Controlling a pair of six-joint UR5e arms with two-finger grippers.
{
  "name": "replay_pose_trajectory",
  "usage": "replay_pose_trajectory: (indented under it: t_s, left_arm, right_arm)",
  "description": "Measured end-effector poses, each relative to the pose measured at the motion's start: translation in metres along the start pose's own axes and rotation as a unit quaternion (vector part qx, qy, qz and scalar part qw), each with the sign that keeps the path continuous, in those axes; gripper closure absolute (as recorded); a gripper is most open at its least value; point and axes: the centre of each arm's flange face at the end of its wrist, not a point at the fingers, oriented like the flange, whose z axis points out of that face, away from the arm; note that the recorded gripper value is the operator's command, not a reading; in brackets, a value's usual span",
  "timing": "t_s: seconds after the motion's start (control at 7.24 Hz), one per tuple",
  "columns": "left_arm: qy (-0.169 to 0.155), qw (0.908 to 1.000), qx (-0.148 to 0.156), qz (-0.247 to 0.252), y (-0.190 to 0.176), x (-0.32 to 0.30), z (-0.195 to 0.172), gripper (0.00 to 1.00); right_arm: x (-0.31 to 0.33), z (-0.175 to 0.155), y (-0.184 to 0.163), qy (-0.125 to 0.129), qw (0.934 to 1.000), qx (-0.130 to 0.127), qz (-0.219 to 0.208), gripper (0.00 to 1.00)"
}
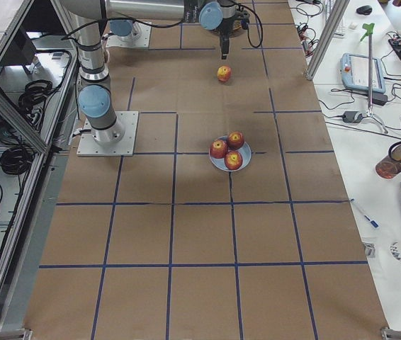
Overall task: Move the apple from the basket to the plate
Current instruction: 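Move the right gripper to the apple while the left gripper withdraws, then close the right gripper on the yellow-red apple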
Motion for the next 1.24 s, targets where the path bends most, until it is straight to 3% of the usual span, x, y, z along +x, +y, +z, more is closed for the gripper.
replay_pose_trajectory:
  t_s: [0.69,1.24]
  left_arm:
    - [0.001,1.0,-0.002,-0.007,0.008,-0.019,-0.007,0.01]
    - [0.002,1.0,-0.002,-0.006,0.008,-0.021,-0.007,0.01]
  right_arm:
    - [-0.089,0.13,-0.023,0.004,1.0,-0.001,-0.006,0.0]
    - [-0.103,0.179,-0.025,0.006,0.9998,-0.008,-0.019,0.0]
